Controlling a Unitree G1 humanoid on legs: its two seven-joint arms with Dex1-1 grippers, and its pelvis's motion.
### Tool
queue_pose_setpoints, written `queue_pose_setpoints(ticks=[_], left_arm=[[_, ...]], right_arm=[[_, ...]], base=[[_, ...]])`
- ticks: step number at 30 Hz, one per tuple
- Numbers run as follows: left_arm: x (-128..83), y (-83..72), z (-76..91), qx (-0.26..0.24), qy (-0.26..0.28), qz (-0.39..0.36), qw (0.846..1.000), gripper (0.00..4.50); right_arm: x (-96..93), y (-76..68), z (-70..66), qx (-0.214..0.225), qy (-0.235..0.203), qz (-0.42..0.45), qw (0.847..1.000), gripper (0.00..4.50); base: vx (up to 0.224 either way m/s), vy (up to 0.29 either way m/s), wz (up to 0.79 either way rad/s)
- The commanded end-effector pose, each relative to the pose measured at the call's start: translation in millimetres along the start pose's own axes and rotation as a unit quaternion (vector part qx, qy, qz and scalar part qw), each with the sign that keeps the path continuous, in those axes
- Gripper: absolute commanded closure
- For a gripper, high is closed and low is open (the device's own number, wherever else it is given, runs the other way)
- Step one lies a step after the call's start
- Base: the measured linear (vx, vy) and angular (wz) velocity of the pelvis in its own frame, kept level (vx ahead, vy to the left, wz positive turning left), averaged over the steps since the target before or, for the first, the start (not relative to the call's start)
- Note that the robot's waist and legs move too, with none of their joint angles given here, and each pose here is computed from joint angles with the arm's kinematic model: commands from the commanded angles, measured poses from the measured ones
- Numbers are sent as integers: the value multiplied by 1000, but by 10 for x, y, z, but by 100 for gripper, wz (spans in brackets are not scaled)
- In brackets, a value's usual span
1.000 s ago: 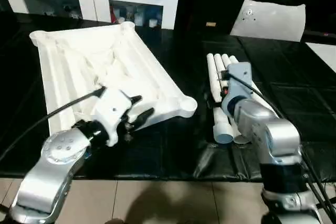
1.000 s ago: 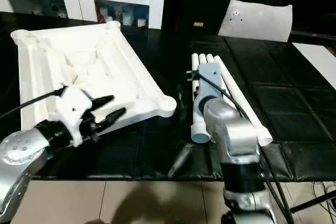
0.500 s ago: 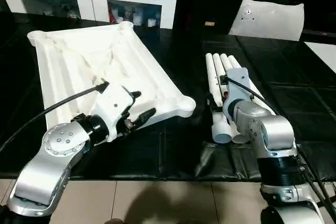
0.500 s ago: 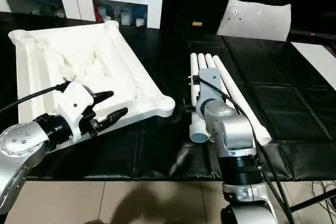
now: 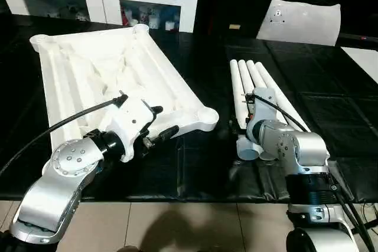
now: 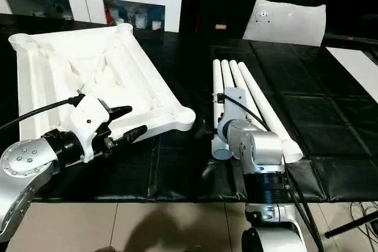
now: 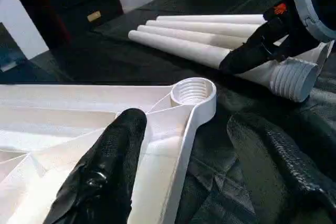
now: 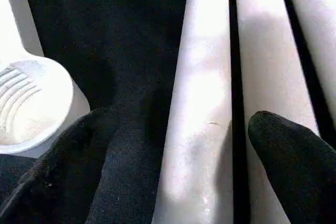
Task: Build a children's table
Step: Pick table leg
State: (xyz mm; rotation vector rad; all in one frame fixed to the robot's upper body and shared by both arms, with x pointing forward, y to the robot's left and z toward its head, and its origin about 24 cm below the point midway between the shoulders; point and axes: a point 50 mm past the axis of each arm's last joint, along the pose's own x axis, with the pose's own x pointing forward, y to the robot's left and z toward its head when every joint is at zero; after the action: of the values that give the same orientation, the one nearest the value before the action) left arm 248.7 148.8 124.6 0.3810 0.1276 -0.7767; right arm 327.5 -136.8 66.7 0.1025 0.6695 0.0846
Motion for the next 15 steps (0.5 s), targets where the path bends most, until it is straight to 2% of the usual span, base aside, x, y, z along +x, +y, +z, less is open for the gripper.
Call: queue_pose_setpoints(ticks=[1,3,5,9,15], left_arm=[[9,-29,16,2,0,-12,1000,154],[11,-29,16,2,0,-12,1000,153],[13,-31,15,3,1,-14,1000,153],[13,-37,13,-1,2,-19,1000,153],[13,-43,9,-1,3,-25,1000,153]], right_arm=[[-3,-47,37,13,3,-1,1000,0],[4,-48,32,14,5,0,1000,37],[22,-38,4,24,15,14,999,40],[37,-33,-37,38,31,29,998,85],[51,-39,-57,47,42,36,997,101]], base=[[0,0,0],[0,0,0],[0,0,0],[0,0,0],[0,0,0]])
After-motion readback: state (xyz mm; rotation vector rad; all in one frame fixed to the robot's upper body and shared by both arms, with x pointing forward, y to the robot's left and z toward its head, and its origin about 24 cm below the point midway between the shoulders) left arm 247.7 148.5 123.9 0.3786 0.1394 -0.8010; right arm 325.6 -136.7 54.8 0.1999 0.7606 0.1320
